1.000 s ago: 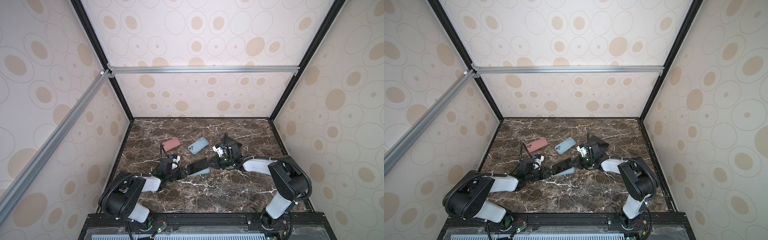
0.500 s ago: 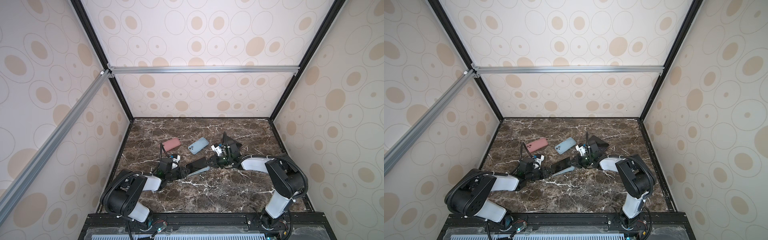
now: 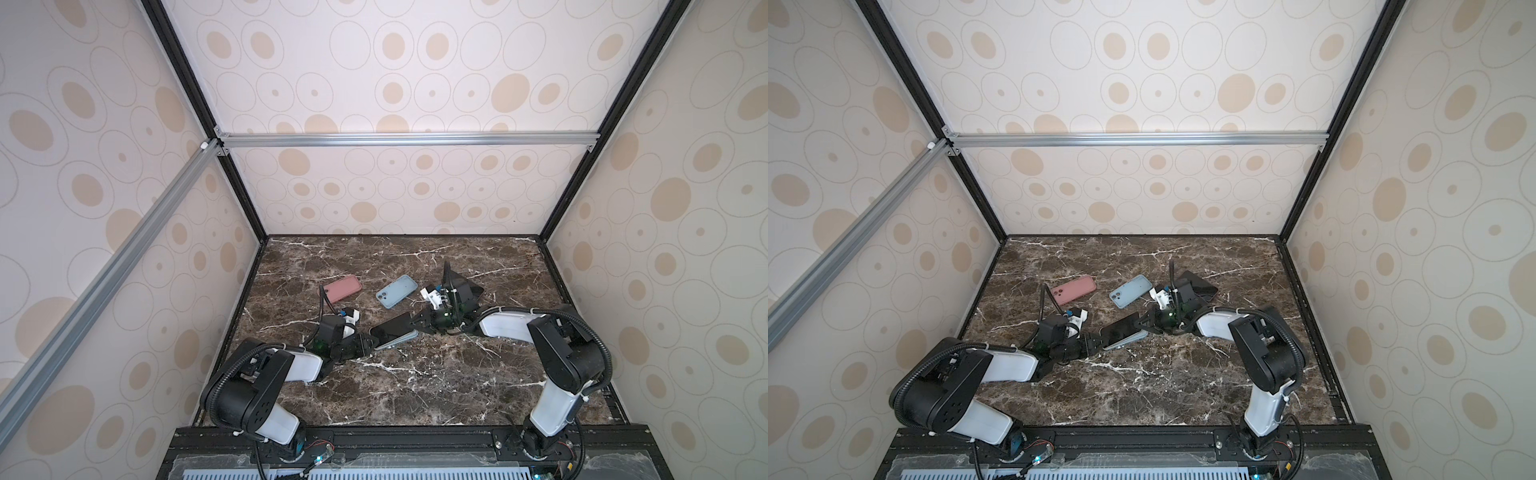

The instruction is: Put the phone into the phone case

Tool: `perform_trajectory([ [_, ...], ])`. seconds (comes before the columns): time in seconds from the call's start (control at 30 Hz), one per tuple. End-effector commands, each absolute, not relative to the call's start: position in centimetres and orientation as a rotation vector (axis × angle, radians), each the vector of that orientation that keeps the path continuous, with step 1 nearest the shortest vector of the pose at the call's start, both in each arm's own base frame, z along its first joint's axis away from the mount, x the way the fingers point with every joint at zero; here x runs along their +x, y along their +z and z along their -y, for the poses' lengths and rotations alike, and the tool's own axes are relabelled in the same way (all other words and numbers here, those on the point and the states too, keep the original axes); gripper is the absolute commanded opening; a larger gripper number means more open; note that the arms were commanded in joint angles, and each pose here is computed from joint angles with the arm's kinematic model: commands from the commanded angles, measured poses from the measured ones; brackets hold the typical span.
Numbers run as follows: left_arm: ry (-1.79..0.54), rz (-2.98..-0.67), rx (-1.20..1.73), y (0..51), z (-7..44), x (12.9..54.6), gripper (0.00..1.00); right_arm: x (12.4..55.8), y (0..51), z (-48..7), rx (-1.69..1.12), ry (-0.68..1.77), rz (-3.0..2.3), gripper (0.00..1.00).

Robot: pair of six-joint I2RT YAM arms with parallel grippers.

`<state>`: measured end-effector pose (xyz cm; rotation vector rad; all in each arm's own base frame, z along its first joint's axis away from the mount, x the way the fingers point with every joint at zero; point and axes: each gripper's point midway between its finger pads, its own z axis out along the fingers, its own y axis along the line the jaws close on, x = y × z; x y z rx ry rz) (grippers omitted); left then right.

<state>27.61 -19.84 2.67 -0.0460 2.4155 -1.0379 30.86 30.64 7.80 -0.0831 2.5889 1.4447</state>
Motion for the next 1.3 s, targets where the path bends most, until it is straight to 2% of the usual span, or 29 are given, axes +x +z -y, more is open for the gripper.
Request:
perform_trajectory([
  [0.0, -1.077, -2.456, -0.024, 2.2, 20.4, 26.5, 0.32, 29.6, 5.2, -31.1, -0.087, 1.34, -2.694, 0.12],
  [0.3, -1.056, -2.463, -0.029, 1.9, 20.1, 26.4, 0.31, 29.4, 4.2, -30.3, -0.088, 1.235, -2.754, 0.2],
  [0.97, -1.03, -2.496, 0.017, 1.2, 20.3, 25.6, 0.21, 29.5, 5.1, -28.1, -0.217, 0.847, -2.825, 0.35],
  [1.27, -1.05, -2.501, 0.088, 1.4, 21.8, 25.5, 0.21, 29.3, 5.6, -26.6, -0.243, 0.7, -2.84, 0.37],
])
